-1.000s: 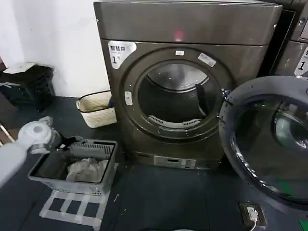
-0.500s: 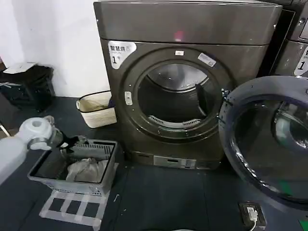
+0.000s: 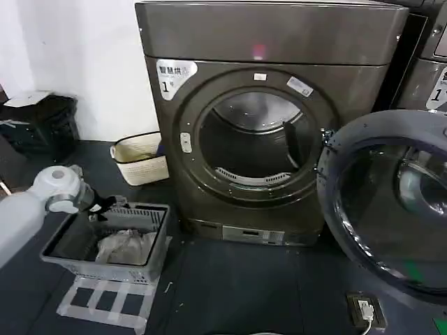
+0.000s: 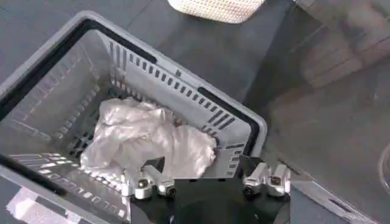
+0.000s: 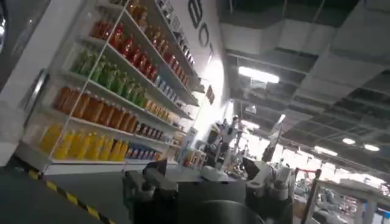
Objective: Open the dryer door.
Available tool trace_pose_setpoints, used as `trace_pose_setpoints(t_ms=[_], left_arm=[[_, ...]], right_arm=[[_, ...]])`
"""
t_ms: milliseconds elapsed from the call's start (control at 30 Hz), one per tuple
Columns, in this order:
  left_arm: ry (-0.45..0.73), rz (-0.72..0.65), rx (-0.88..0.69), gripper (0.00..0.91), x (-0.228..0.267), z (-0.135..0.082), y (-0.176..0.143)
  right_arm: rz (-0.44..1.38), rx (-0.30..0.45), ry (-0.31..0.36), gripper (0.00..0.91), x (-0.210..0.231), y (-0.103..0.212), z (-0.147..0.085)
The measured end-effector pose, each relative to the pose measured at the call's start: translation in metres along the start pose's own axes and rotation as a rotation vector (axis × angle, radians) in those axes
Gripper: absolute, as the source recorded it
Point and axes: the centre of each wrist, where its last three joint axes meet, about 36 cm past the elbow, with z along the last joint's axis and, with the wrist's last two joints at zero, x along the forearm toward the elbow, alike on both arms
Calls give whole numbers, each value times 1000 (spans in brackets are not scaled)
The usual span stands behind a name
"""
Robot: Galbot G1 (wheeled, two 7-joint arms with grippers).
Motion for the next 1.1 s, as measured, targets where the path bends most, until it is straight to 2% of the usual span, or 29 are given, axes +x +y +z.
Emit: trace_pose_setpoints(t_ms=[633, 1100], left_arm=[[-46, -104, -10, 907, -9, -6, 19], [-44, -111, -4, 907, -14, -7, 24]], right_arm=[[-4, 8, -17, 907, -2, 0, 1], [-13, 16, -22, 907, -4, 2, 2]])
